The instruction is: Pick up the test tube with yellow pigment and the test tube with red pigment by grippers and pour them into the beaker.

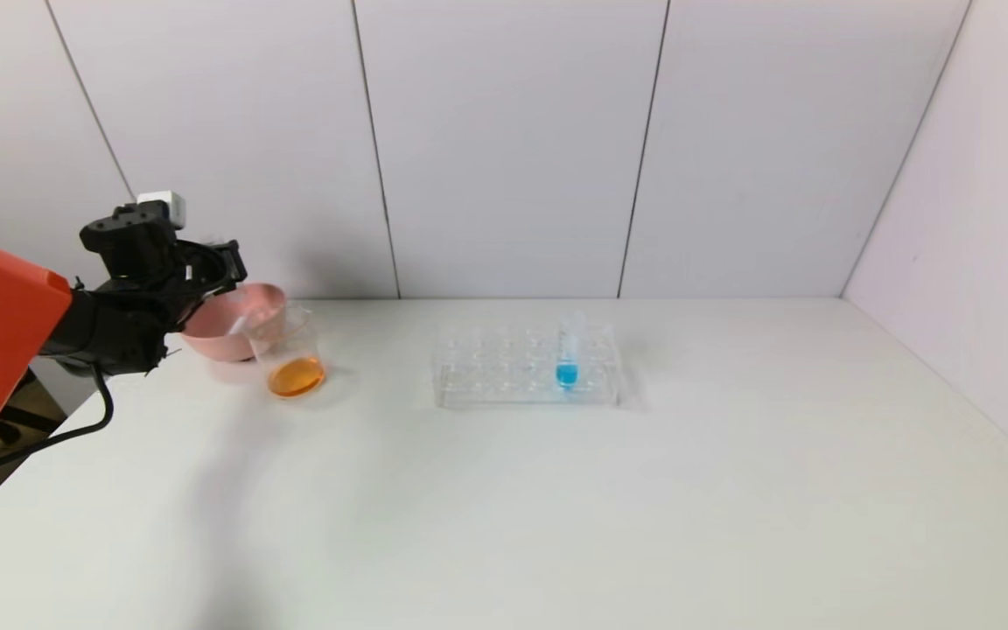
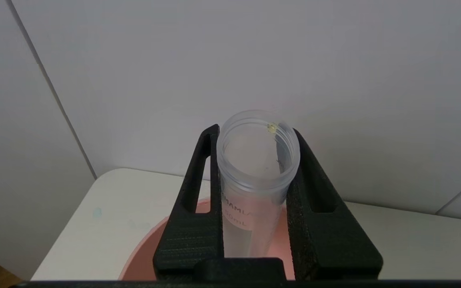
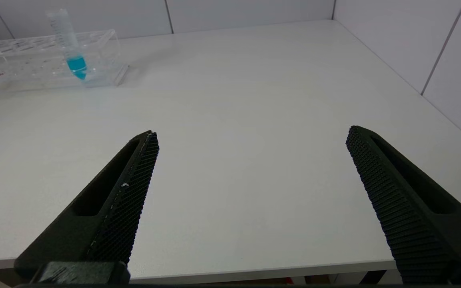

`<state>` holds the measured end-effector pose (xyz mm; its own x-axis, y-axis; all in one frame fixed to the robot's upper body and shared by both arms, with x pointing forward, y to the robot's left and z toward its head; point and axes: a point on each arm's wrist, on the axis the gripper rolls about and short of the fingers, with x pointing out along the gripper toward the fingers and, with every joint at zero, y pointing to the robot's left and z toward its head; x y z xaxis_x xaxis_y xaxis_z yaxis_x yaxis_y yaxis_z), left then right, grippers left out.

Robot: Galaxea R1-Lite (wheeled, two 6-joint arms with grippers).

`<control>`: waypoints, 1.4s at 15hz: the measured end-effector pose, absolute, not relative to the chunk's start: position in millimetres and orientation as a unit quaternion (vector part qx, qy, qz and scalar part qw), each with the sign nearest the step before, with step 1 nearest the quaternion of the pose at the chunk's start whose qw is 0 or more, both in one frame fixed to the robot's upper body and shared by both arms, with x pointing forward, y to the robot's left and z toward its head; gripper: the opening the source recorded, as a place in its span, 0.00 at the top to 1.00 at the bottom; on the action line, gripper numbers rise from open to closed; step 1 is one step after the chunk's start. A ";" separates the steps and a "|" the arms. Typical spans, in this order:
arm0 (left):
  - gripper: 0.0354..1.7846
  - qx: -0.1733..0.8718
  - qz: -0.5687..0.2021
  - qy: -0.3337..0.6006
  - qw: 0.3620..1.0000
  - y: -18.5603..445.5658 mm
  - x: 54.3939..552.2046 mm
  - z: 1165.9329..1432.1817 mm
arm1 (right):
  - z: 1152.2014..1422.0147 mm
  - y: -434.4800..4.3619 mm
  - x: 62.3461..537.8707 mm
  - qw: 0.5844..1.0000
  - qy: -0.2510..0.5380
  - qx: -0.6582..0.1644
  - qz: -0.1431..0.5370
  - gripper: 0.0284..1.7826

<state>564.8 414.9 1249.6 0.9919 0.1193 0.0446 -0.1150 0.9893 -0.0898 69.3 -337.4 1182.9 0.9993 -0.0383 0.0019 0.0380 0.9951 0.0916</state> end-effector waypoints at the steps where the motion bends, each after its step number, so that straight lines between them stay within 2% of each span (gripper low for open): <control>1: 0.75 -0.044 0.058 -0.023 0.997 414.7 565.9 1247.2 | 1183.0 -337.4 69.3 0.999 -0.002 0.046 -0.019 0.04; 3: 0.71 -0.045 0.059 -0.022 0.997 414.2 567.2 1244.8 | 1183.0 -337.4 69.3 0.999 -0.002 0.046 -0.019 0.04; 5: 0.62 -0.045 0.059 -0.021 0.997 414.1 567.6 1243.9 | 1183.0 -337.4 69.3 0.999 -0.002 0.046 -0.019 0.04; 10: 0.19 -0.040 0.054 -0.029 0.997 409.6 571.5 1252.5 | 1183.0 -337.4 69.3 0.999 -0.002 0.046 -0.019 0.04; 13: 0.04 -0.040 0.044 -0.037 0.998 401.3 576.4 1265.7 | 1182.9 -337.4 69.3 0.999 -0.002 0.046 -0.019 0.04; 17: 0.01 -0.039 0.024 -0.051 0.998 381.5 572.0 1291.7 | 1183.0 -337.4 69.3 0.999 -0.002 0.046 -0.019 0.04; 21: 0.01 -0.039 -0.013 -0.043 0.998 357.4 544.5 1321.5 | 1183.0 -337.4 69.3 0.999 -0.002 0.046 -0.019 0.04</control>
